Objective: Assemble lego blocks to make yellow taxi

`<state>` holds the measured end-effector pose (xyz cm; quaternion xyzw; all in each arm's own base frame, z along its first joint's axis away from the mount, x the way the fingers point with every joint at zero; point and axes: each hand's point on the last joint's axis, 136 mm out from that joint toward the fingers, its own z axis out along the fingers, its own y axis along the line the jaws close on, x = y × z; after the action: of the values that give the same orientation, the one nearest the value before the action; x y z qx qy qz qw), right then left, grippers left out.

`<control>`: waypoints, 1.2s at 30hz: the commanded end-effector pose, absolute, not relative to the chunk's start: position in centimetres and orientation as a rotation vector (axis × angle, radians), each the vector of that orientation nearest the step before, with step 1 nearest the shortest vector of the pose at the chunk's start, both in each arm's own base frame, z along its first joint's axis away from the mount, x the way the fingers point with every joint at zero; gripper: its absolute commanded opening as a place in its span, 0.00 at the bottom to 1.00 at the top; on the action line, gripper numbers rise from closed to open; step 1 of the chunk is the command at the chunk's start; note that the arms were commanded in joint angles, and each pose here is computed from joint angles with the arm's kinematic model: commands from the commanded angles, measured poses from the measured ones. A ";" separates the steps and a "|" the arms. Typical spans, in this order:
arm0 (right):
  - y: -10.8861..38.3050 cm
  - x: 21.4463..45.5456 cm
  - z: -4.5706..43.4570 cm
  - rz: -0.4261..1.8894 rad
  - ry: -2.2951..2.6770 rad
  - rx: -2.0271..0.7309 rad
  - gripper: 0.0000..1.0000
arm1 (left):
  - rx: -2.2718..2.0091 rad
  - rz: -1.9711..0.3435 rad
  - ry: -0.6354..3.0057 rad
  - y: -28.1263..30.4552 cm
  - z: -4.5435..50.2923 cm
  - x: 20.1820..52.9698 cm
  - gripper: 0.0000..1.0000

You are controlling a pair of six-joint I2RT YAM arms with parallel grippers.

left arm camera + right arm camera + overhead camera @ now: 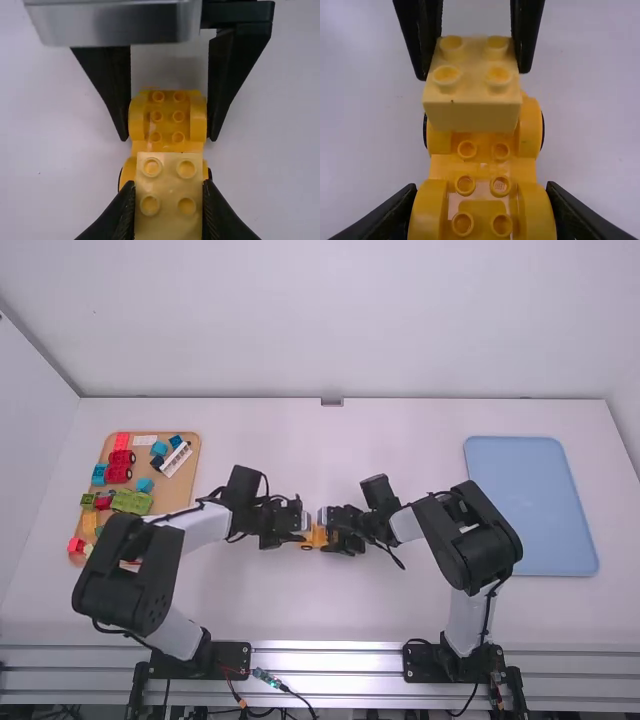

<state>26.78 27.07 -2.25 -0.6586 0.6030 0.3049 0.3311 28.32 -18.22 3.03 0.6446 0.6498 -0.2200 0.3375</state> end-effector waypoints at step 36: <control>27.1 26.9 -2.7 0.795 1.582 -1.732 0.63 | 1.680 -0.460 1.788 -18.7 0.9 28.2 0.02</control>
<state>26.70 27.06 -2.26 -0.6601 0.6011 0.3058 0.3308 28.64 -18.75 2.03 0.6410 0.6605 -0.1894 0.3420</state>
